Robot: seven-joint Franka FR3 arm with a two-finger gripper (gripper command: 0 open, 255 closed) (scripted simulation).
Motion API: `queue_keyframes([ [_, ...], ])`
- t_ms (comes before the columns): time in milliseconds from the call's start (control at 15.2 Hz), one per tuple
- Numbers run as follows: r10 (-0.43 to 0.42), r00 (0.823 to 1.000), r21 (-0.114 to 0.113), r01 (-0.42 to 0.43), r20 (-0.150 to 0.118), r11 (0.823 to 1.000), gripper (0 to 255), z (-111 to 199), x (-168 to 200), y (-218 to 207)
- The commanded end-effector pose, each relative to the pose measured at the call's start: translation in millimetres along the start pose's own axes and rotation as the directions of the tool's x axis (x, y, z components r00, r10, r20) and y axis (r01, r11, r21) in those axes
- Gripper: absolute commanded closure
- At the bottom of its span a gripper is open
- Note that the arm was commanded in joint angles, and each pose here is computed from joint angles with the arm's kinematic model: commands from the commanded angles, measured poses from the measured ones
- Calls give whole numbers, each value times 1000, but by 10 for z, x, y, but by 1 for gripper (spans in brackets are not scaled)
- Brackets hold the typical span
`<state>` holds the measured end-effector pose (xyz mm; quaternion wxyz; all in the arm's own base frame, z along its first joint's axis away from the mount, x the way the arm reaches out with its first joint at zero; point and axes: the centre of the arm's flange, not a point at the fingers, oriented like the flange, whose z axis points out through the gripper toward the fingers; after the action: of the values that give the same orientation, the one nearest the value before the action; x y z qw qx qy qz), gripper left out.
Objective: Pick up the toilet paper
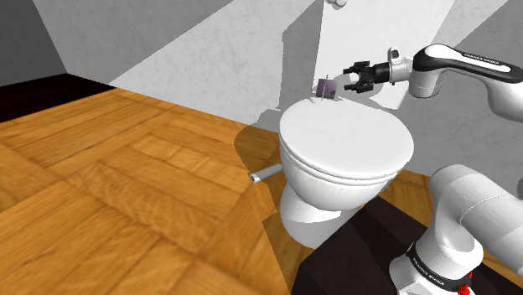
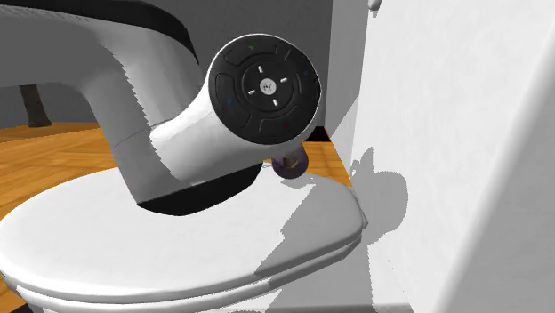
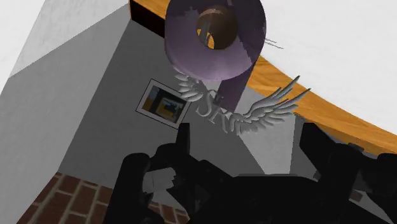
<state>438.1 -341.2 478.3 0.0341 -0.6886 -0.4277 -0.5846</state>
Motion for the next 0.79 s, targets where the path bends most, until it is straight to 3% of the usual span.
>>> queue_keyframes([
  [0,-62,994,8,63,-94,998,0,166,-139,248],
  [66,-91,986,10,93,-139,996,0,235,-192,374],
  [726,-91,986,10,93,-139,996,0,361,-526,193],
])
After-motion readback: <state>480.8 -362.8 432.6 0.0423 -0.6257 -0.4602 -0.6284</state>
